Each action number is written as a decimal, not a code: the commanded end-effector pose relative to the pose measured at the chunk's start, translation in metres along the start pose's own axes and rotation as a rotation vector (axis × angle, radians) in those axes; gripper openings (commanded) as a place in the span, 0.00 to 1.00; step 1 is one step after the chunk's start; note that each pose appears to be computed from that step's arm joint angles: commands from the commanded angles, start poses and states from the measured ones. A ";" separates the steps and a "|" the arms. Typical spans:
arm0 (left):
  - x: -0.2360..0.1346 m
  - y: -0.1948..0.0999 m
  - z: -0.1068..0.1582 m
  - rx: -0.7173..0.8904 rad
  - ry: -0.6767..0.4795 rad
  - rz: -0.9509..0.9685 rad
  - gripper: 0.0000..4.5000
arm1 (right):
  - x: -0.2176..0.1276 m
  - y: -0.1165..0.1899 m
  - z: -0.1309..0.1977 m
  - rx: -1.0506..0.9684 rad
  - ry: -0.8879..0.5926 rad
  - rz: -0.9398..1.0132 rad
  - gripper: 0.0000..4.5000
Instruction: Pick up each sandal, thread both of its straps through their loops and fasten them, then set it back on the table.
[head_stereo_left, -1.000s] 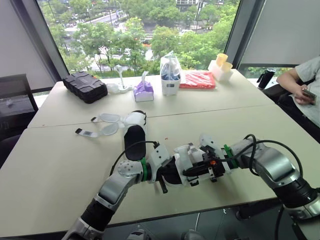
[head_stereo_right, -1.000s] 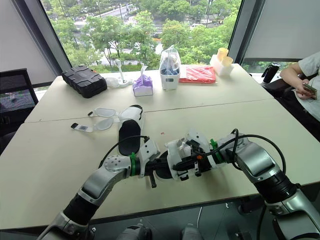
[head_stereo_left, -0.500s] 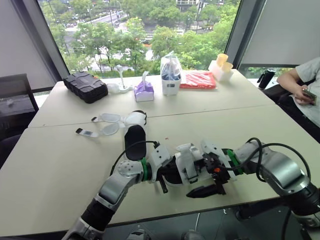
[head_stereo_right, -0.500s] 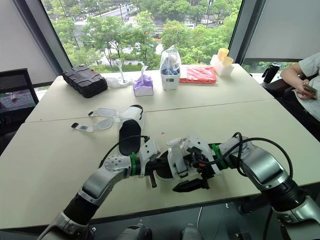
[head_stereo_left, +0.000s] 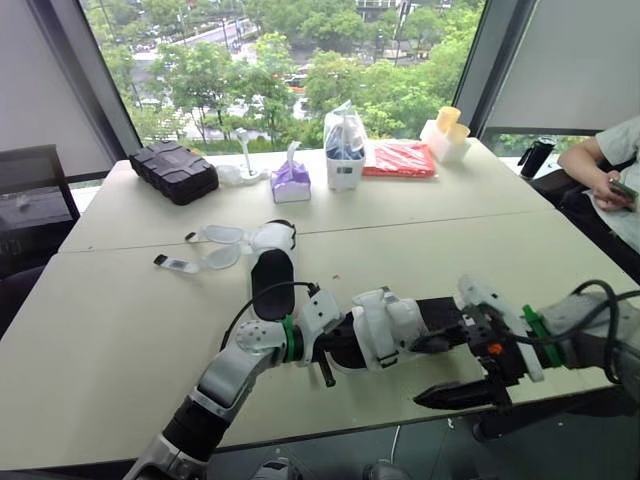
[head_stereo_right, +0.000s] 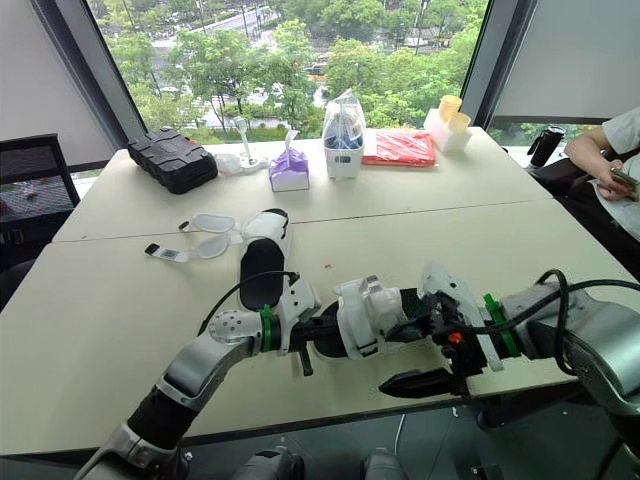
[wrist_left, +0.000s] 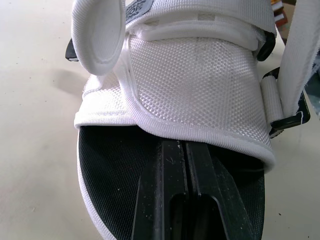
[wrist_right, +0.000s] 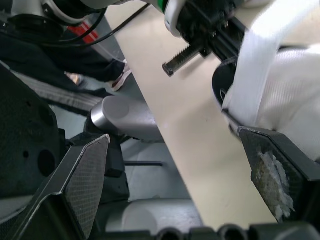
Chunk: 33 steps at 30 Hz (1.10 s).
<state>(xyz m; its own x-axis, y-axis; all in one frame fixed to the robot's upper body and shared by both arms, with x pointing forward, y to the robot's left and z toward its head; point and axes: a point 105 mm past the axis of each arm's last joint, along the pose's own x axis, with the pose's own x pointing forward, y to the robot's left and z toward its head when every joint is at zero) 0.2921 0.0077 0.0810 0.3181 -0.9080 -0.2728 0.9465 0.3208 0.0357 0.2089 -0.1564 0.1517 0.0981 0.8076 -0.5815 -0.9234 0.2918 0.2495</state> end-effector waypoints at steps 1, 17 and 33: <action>0.000 -0.001 -0.023 -0.049 0.072 0.001 0.00 | 0.009 -0.004 -0.006 -0.003 -0.029 -0.053 0.99; 0.000 0.000 -0.022 -0.035 0.077 -0.007 0.00 | 0.031 -0.019 -0.012 0.019 -0.138 -0.161 0.99; 0.000 0.000 -0.021 -0.040 0.074 -0.004 0.00 | 0.044 -0.008 -0.008 0.024 -0.131 -0.052 0.99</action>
<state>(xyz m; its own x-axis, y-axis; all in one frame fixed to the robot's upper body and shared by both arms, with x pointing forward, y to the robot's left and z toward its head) 0.2941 0.0104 0.0803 0.3139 -0.9078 -0.2782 0.9481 0.3152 0.0411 0.2244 -0.1394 0.1122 0.2552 0.8116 -0.5255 -0.8743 0.4258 0.2329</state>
